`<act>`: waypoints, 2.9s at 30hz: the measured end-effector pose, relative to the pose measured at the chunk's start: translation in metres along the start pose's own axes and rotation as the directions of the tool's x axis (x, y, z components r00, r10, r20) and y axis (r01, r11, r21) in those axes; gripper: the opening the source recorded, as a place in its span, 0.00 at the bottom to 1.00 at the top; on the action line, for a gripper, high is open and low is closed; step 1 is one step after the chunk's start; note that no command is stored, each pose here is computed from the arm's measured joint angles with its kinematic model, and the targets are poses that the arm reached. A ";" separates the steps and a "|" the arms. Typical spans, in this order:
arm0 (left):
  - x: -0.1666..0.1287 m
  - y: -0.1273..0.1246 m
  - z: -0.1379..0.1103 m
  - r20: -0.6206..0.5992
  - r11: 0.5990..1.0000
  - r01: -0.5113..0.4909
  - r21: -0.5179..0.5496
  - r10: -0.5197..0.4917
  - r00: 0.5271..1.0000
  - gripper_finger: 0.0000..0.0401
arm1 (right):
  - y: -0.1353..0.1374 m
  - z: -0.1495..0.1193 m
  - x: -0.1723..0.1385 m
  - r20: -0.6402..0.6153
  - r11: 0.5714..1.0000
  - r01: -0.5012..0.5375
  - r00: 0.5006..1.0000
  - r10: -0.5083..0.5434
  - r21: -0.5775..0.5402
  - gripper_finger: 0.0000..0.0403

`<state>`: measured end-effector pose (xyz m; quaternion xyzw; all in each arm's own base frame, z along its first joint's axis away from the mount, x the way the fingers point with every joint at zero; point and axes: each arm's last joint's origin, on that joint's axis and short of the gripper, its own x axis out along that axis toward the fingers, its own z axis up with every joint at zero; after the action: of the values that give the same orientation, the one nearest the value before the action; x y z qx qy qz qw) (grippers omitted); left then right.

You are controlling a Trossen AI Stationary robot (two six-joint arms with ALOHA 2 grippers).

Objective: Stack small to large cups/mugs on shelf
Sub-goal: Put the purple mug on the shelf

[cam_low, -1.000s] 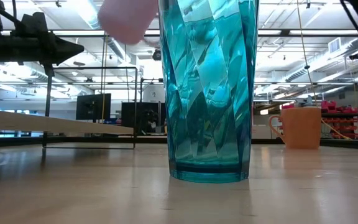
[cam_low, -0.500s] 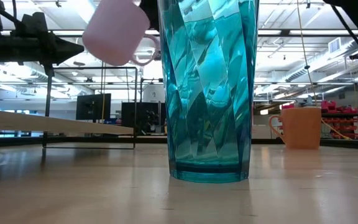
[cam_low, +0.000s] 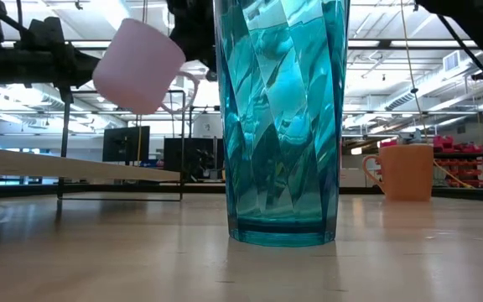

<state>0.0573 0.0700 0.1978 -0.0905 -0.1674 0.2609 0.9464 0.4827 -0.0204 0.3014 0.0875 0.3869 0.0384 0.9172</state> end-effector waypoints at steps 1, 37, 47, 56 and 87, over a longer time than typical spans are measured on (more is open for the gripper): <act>0.000 0.000 0.000 -0.002 1.000 0.000 -0.001 0.000 1.000 0.05 | -0.002 0.000 0.001 0.005 1.000 0.005 1.000 -0.005 0.004 0.01; 0.000 0.000 -0.001 -0.018 1.000 0.012 -0.007 -0.012 1.000 0.06 | -0.009 -0.038 0.006 -0.361 0.988 0.148 0.925 -0.124 0.041 0.01; 0.000 0.001 -0.003 -0.035 1.000 0.005 -0.015 -0.006 0.999 0.09 | -0.015 -0.059 0.024 -0.412 0.987 0.154 0.903 -0.125 0.036 0.01; 0.000 0.001 -0.003 -0.035 1.000 0.006 -0.014 -0.006 0.999 0.07 | -0.018 -0.065 0.032 -0.406 0.988 0.150 0.905 -0.126 0.029 0.01; 0.000 0.001 -0.004 -0.042 1.000 0.002 -0.016 -0.003 0.999 0.09 | -0.020 -0.075 0.046 -0.380 0.990 0.139 0.918 -0.117 0.033 0.08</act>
<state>0.0582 0.0705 0.1938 -0.1035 -0.1495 0.2563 0.9493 0.4606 -0.0241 0.2137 0.0799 0.5615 -0.0169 0.8234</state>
